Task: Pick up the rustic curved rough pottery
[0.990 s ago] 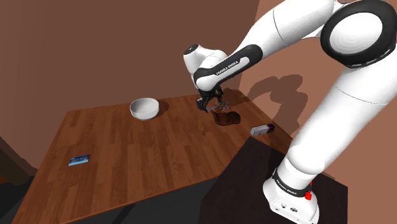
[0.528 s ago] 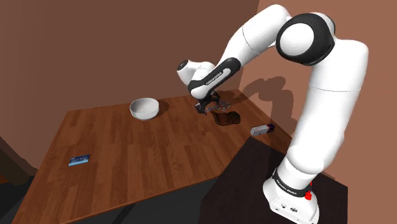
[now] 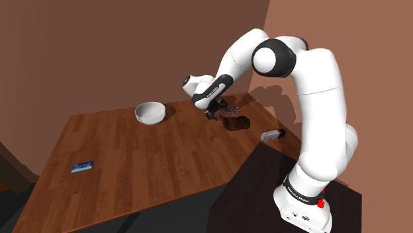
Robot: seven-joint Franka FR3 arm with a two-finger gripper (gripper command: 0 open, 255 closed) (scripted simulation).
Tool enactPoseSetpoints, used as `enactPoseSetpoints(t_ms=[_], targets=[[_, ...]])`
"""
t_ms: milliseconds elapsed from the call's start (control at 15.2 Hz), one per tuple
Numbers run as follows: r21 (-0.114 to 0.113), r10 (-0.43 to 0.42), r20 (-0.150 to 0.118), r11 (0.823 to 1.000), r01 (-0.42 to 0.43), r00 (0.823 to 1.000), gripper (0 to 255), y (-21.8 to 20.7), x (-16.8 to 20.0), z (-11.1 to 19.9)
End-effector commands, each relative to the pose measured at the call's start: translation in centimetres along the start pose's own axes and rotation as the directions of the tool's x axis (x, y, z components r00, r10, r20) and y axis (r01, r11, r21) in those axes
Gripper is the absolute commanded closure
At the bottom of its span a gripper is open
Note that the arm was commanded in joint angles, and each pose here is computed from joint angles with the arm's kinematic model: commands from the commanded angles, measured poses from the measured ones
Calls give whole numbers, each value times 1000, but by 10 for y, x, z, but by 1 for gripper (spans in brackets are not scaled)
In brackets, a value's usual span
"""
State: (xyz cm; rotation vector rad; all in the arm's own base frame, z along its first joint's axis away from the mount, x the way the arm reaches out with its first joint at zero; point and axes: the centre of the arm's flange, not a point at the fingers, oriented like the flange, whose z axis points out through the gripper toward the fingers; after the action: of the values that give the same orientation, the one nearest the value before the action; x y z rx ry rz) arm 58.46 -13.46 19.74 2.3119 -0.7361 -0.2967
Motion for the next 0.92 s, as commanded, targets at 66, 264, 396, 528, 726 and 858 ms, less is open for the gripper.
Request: enactPoseSetpoints(t_ms=[66, 264, 396, 528, 726, 858], targets=[[-64, 49, 18, 997, -48, 999, 0, -11, 27, 32], [-94, 73, 27, 993, -70, 997, 0, -18, 41, 51], [-94, 73, 27, 993, -70, 997, 0, -25, 41, 59], [-94, 73, 27, 993, -70, 997, 0, -32, 41, 67], [-94, 73, 27, 993, -70, 997, 0, -41, 41, 77], [-94, 73, 27, 993, -70, 997, 255, -40, 42, 77]])
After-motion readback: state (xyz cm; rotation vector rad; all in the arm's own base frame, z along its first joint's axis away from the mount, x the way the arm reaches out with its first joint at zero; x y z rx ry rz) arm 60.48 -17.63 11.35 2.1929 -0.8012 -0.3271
